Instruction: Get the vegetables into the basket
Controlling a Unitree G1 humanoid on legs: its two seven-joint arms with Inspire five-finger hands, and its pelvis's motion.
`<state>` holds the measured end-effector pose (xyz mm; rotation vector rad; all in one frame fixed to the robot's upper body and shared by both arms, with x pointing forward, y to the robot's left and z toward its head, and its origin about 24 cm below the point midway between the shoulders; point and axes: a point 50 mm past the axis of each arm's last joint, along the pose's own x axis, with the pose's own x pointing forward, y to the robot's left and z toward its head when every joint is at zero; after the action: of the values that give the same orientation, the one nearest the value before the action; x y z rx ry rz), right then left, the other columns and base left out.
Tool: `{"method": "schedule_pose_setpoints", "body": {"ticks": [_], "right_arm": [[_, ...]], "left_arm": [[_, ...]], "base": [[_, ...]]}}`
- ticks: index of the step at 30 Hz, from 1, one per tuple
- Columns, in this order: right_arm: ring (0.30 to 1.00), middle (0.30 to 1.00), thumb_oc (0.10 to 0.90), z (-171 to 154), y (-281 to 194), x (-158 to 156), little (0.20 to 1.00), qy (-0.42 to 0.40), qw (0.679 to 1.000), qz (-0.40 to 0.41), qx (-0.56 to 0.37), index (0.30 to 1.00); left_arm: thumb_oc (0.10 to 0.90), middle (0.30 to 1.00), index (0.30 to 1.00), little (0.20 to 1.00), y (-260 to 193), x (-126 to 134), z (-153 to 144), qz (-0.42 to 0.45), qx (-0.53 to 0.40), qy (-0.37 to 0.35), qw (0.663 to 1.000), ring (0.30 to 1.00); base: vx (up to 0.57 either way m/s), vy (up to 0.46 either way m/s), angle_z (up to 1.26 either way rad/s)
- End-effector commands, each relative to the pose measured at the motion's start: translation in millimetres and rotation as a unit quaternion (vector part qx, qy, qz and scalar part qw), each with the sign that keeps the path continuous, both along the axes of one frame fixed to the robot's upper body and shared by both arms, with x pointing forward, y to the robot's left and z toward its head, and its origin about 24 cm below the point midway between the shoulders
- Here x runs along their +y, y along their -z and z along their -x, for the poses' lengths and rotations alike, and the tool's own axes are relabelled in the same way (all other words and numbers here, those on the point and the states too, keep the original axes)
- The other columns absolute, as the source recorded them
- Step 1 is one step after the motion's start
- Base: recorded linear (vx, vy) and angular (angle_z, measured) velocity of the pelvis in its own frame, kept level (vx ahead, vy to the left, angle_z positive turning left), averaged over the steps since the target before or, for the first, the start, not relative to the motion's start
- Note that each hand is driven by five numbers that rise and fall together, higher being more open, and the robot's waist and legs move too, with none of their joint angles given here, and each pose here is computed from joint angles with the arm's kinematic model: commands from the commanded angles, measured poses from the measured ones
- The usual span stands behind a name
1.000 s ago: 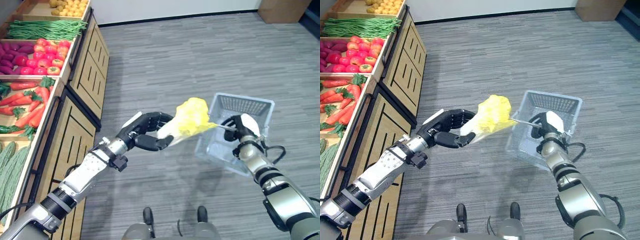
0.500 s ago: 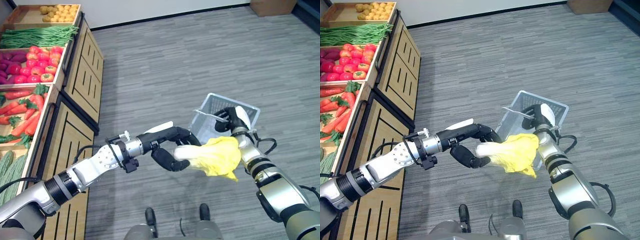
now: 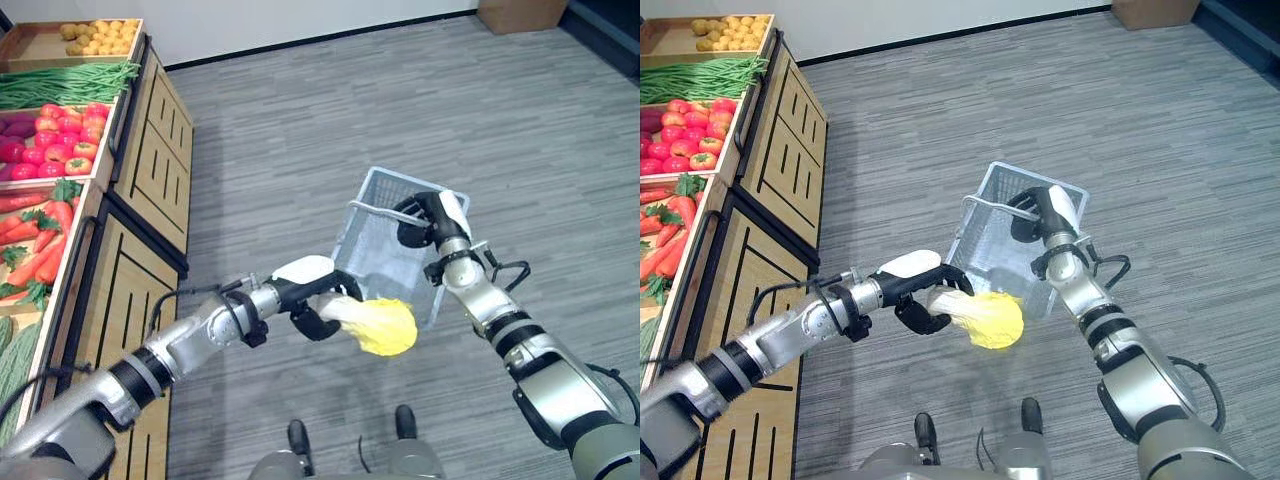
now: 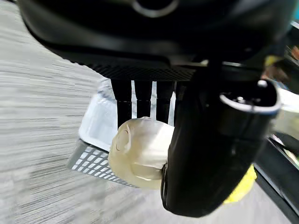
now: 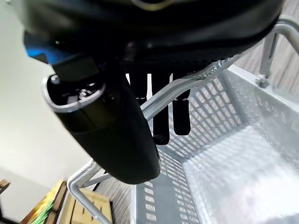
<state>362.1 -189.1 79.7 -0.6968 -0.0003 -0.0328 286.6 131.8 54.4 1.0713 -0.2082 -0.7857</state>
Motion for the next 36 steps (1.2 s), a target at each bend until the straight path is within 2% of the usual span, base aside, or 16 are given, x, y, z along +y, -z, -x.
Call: {"method": "schedule_pose_setpoints", "body": {"ticks": [1, 5, 11, 23, 24, 25, 36], "right_arm": [[0.3, 0.3, 0.4, -11.6, -82.3, 43.5, 0.3, -0.102, 0.978, -0.049, -0.174, 0.3], [0.3, 0.3, 0.4, -1.1, -70.3, 56.2, 0.3, -0.132, 0.976, -0.06, -0.164, 0.3], [0.3, 0.3, 0.4, 11.6, -56.3, 79.2, 0.3, -0.172, 0.97, -0.089, -0.149, 0.3], [0.3, 0.3, 0.4, 19.0, -51.1, 98.6, 0.3, -0.194, 0.963, -0.123, -0.14, 0.3], [0.3, 0.3, 0.4, 18.2, -51.7, 98.9, 0.3, -0.192, 0.963, -0.123, -0.142, 0.3], [0.3, 0.3, 0.4, 17.9, -52.5, 98.5, 0.3, -0.188, 0.964, -0.123, -0.144, 0.3], [0.3, 0.3, 0.4, 8.6, -34.6, 75.8, 0.3, -0.111, 0.981, -0.106, -0.12, 0.3]], "left_arm": [[0.4, 0.3, 0.3, 0.3, -46.0, 2.6, -22.1, 0.059, -0.133, -0.035, 0.989, 0.3], [0.4, 0.3, 0.3, 0.3, -31.3, 7.8, -24.8, 0.072, -0.137, -0.091, 0.984, 0.3], [0.4, 0.3, 0.3, 0.3, -16.8, -1.6, -24.8, 0.073, -0.138, -0.113, 0.981, 0.3], [0.4, 0.3, 0.3, 0.3, -1.3, -28.6, -16.3, 0.064, -0.114, -0.073, 0.989, 0.3], [0.502, 0.443, 0.443, 0.443, 3.1, -29.2, -14.3, 0.057, -0.109, -0.071, 0.99, 0.443], [0.9, 1.0, 1.0, 1.0, 7.7, -27.5, -13.0, 0.045, -0.107, -0.074, 0.99, 1.0], [0.9, 1.0, 1.0, 1.0, 6.9, -25.6, -10.5, 0.042, -0.117, -0.077, 0.989, 1.0]], "base": [[0.0, 0.0, 0.0], [0.0, 0.0, 0.0], [0.0, 0.0, 0.0], [0.0, 0.0, 0.0], [0.0, 0.0, 0.0], [0.0, 0.0, 0.0], [0.0, 0.0, 0.0]]}}
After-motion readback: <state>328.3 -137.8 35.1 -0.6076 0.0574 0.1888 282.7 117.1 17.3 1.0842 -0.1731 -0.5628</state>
